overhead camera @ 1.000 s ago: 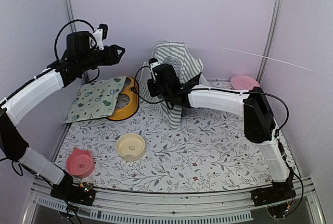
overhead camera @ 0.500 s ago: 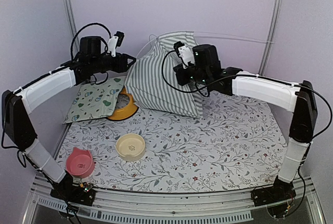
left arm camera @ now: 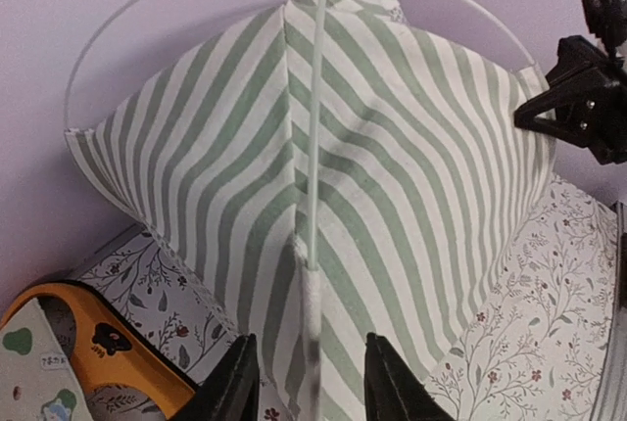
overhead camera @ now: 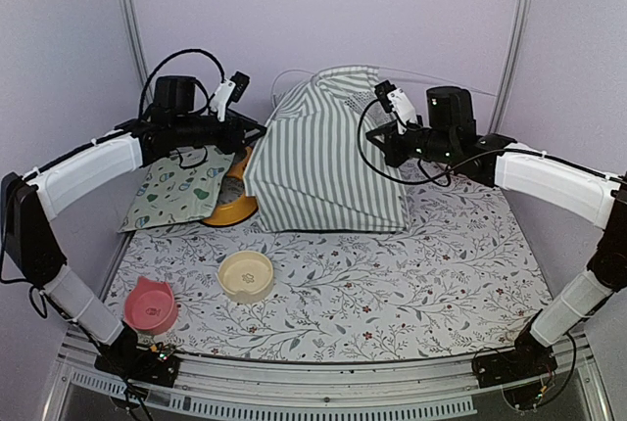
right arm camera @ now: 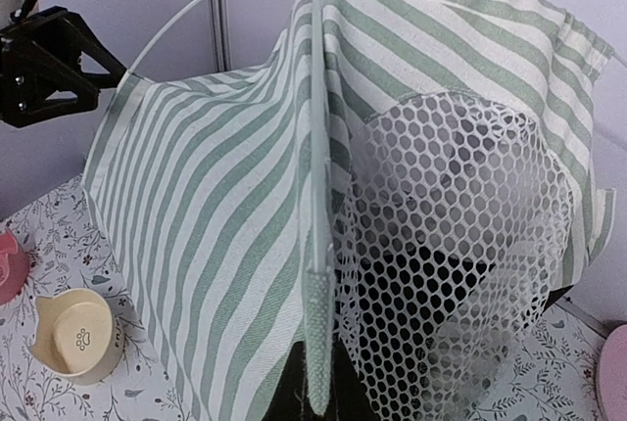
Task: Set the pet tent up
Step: Rotate the tent at the center of the board, then adjust the tent at the center of the board.
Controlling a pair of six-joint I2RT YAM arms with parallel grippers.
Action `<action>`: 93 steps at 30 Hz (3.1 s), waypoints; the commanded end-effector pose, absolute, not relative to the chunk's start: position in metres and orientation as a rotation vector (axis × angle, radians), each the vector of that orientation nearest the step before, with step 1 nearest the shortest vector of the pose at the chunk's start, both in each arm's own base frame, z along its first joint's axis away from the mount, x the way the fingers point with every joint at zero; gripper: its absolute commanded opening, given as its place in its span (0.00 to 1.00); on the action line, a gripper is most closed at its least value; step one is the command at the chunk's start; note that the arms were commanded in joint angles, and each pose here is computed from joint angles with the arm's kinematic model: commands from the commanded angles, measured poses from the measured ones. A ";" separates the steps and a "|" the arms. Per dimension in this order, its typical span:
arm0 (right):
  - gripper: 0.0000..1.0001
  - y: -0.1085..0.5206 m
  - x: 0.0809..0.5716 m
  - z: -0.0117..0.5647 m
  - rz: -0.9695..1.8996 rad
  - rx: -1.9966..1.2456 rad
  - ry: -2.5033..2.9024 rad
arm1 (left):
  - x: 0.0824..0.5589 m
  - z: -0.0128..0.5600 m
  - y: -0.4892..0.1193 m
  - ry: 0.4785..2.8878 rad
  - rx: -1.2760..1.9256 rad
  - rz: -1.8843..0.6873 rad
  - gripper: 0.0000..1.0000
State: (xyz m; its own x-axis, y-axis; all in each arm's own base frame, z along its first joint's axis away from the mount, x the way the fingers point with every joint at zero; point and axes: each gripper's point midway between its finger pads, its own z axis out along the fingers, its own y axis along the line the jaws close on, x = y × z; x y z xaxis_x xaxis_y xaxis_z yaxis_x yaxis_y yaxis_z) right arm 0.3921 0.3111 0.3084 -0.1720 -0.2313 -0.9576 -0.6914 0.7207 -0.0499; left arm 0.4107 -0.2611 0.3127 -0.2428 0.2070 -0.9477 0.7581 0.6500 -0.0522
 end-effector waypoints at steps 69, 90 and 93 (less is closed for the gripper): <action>0.21 0.429 0.392 0.340 1.256 -0.120 1.843 | 0.364 0.269 -0.355 1.797 0.913 -0.600 0.00; 0.00 0.404 0.419 0.363 1.242 -0.095 1.789 | 0.362 0.270 -0.352 1.772 0.870 -0.620 0.37; 0.00 0.398 0.420 0.377 1.285 -0.098 1.761 | 0.355 0.269 -0.342 1.732 0.811 -0.640 0.45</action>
State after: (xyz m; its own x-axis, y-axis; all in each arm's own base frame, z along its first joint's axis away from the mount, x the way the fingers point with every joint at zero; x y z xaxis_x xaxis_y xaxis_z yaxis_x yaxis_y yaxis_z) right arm 0.3958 0.4246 0.3401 -0.6192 0.3322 -0.7115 -0.5413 0.4758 0.6933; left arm 0.3668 -0.3470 0.2573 -0.2456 0.2944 -0.9236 0.7891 0.6141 -0.0142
